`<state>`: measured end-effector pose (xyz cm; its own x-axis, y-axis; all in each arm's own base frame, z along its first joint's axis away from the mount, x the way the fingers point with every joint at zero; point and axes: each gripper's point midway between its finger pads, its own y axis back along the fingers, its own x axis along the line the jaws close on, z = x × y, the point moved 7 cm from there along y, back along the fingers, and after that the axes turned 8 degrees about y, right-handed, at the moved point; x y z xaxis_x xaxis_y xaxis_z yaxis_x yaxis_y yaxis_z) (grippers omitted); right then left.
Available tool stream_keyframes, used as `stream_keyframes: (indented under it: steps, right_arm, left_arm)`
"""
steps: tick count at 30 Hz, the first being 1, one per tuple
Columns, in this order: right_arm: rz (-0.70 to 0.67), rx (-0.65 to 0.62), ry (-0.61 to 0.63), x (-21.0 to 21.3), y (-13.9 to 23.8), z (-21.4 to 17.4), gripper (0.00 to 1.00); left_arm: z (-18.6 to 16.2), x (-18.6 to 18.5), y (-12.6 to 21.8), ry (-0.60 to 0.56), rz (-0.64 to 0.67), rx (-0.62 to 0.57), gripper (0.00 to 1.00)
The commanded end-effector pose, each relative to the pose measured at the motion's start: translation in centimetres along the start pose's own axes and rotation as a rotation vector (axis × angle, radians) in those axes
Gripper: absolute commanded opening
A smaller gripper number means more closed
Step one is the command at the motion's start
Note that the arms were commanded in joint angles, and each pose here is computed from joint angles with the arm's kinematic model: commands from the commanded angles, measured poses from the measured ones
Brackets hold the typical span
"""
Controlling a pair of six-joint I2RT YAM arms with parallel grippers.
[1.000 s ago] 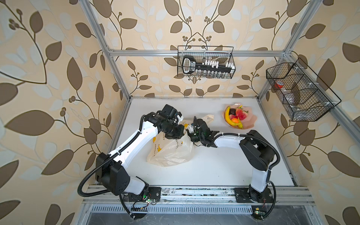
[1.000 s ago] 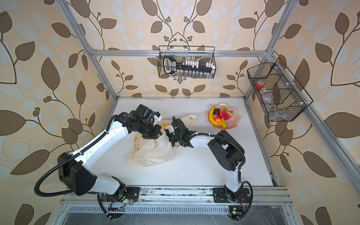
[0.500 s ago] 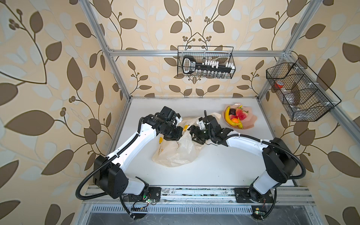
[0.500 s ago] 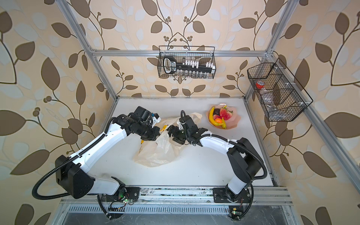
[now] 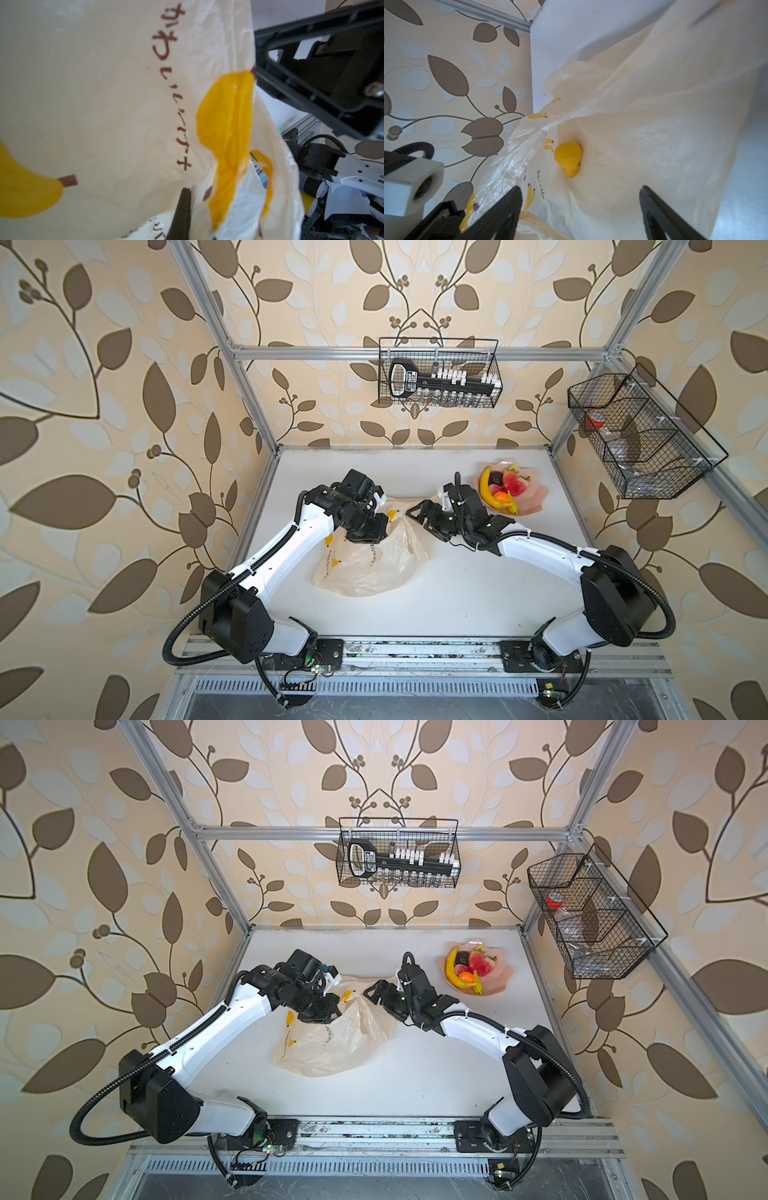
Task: Place the fruits into the plastic bag
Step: 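Withdraw the right gripper from the bag back toward the fruit bowl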
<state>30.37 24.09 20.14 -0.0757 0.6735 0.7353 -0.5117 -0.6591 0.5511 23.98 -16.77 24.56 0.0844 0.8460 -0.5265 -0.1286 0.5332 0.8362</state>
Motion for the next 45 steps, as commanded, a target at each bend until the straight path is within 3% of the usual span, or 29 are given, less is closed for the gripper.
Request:
stream_keyframes:
  steps: [1, 8, 19, 29, 37, 45]
  right_arm:
    - [-0.06, -0.039, 0.024, -0.6, 1.9, 0.5, 0.89]
    - [-0.116, -0.083, 0.078, -1.0, 5.3, 1.5, 0.89]
    - [-0.308, -0.106, 0.323, -2.0, 11.3, 4.2, 0.96]
    - [-0.343, -0.207, 0.413, -2.5, 15.5, 4.8, 1.0]
    - [-0.46, -0.322, 0.362, -5.0, 19.1, 6.3, 1.0]
    - [-0.51, -0.311, 0.227, -8.7, 21.7, 8.4, 1.0]
  left_arm:
    - [-0.5, 0.1, 0.5, -0.035, 0.002, -0.007, 0.0]
    - [-0.7, 0.0, 0.8, -0.052, -0.001, -0.011, 0.0]
    - [-0.4, 0.3, 1.4, -0.063, 0.046, -0.051, 0.0]
    - [-0.4, 0.5, 2.1, -0.054, 0.085, -0.084, 0.0]
    - [-0.6, -0.2, 2.9, -0.053, 0.029, -0.114, 0.0]
    - [-1.1, -0.2, 3.0, -0.076, 0.017, -0.112, 0.0]
